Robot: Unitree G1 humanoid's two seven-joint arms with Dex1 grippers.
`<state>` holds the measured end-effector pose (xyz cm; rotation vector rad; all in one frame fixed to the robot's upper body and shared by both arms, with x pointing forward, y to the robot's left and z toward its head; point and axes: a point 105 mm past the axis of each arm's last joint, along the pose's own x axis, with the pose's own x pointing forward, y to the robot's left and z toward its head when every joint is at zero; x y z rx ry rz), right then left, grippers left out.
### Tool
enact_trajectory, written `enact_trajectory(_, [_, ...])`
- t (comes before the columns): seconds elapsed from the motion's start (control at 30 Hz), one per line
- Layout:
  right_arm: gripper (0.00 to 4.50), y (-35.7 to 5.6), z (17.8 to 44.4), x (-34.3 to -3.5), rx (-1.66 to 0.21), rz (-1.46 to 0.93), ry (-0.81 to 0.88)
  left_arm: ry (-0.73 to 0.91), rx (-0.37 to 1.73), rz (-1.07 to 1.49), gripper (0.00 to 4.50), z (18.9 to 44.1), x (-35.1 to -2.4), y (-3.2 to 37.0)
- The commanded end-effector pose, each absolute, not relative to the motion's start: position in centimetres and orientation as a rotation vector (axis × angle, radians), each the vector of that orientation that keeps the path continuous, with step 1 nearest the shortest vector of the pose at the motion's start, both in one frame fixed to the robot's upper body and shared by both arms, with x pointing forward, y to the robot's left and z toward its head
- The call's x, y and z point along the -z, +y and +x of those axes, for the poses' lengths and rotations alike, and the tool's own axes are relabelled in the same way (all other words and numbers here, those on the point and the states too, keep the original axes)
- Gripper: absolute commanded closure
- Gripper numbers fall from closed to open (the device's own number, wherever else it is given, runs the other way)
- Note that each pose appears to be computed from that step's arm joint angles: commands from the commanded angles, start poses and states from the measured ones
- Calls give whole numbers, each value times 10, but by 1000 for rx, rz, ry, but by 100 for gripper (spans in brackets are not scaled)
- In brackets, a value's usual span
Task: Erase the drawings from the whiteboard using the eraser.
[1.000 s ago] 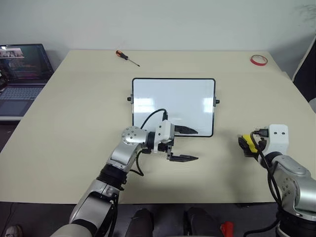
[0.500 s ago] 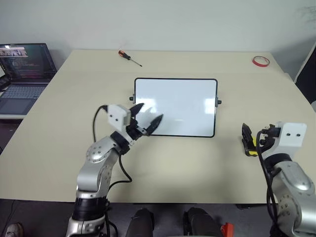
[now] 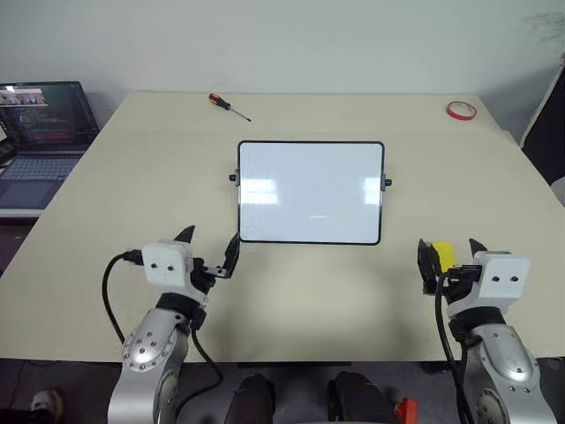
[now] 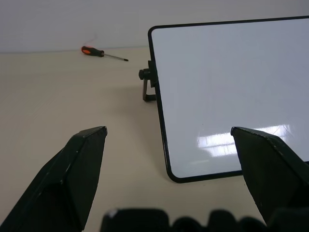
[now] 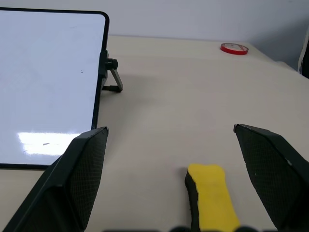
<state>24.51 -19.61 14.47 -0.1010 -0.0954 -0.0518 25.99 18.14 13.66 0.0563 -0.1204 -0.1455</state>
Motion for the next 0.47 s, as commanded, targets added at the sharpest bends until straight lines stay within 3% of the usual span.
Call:
enact_trajectory(0.03, [2,-192,250,-154,44,-120,-153,-192,152,72,0,257,-153,176])
enact_trajectory(0.47, [2,-199,249,-159,-17,-202,-150,-188,144,71,0,252,-147,161])
